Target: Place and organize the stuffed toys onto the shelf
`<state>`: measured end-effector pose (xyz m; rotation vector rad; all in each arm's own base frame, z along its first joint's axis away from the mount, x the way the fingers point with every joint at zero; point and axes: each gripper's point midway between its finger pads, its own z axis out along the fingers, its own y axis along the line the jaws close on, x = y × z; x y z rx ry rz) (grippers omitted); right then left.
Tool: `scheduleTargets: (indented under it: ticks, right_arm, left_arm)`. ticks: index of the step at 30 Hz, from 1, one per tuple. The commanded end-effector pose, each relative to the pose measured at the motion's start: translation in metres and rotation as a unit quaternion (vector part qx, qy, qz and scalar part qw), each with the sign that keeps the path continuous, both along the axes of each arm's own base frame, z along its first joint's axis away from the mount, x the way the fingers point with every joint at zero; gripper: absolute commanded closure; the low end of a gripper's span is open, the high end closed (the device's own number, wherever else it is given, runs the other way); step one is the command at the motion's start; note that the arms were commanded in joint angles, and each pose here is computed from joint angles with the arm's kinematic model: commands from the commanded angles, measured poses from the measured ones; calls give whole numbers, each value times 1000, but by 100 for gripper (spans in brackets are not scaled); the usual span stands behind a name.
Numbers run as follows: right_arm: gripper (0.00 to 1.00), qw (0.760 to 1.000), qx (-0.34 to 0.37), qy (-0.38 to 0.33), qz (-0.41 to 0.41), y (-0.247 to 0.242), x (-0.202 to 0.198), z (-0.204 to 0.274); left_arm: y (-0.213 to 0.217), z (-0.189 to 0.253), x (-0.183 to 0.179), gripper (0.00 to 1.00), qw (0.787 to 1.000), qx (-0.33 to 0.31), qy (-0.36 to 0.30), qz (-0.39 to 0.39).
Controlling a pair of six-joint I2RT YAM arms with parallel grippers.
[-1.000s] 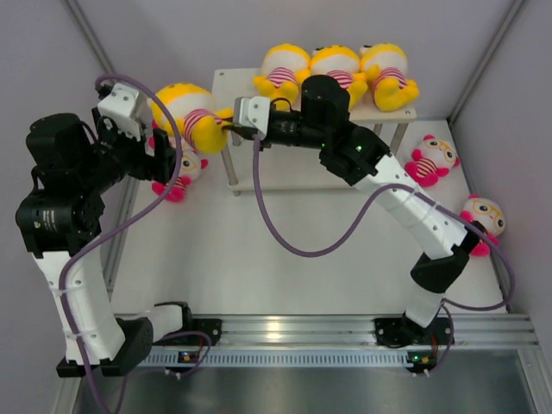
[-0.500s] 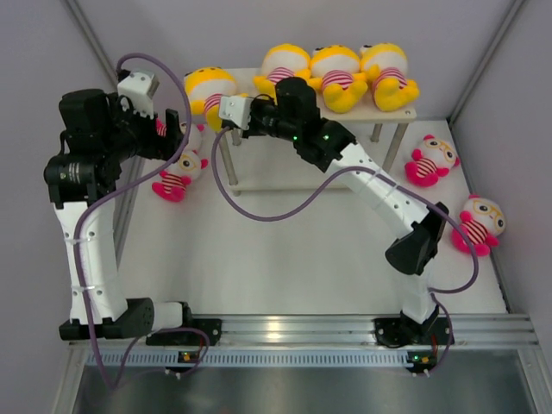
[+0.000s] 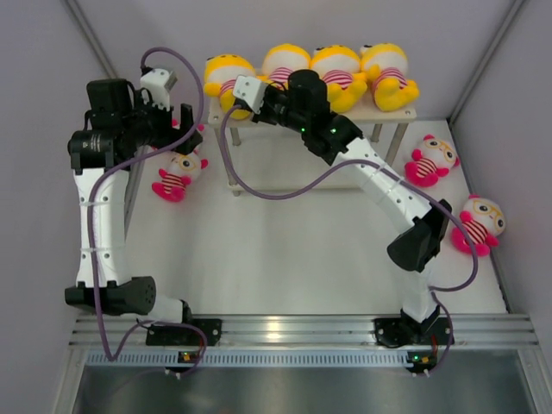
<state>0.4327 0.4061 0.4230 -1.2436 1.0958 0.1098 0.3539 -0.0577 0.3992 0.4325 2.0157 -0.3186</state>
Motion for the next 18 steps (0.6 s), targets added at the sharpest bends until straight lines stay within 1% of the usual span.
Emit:
scheduleTargets:
  ticks: [1,2,3,4,5,6,9,10,12,13,15,18]
  right_arm:
    - [99,998,56,-19,-17,-7,1,34]
    - [96,998,61,-17,-21,-8,1,35]
    - [92,997,68,-11,-22,-9,0,37]
    - [79,997,73,-10,-22,-11,-2,41]
    - [70,997,79,-5,-22,-12,-5,44]
    - [56,996,82,-2,-21,-12,-7,45]
    - [46,996,89,3,-3,-11,-20,50]
    - [36,995,96,-3,2,-15,-26,60]
    - [30,995,101,1,13,-13,-33,61]
    - [27,994,111,-3,18,-16,-40,72]
    - [24,992,121,2,29,-18,-48,78]
    - [15,988,146,-1,42,-28,-65,102]
  left_arm:
    - [-8,15,6,10,999,2,-36,-18]
    - [-9,13,7,10,999,4,-35,-21]
    - [-9,12,8,10,999,5,-35,-23]
    - [-9,12,9,10,999,6,-35,-27]
    - [-10,12,10,9,999,9,-38,-31]
    - [-10,12,11,9,999,9,-38,-33]
    - [-16,14,14,9,998,3,-40,-48]
    - [-17,17,16,9,998,-5,-41,-47]
    - [-18,17,23,9,998,-12,-36,-45]
    - [-19,21,24,9,998,-15,-40,-47]
    - [-22,20,28,8,998,-21,-37,-54]
    - [-27,28,29,7,996,-30,-44,-67]
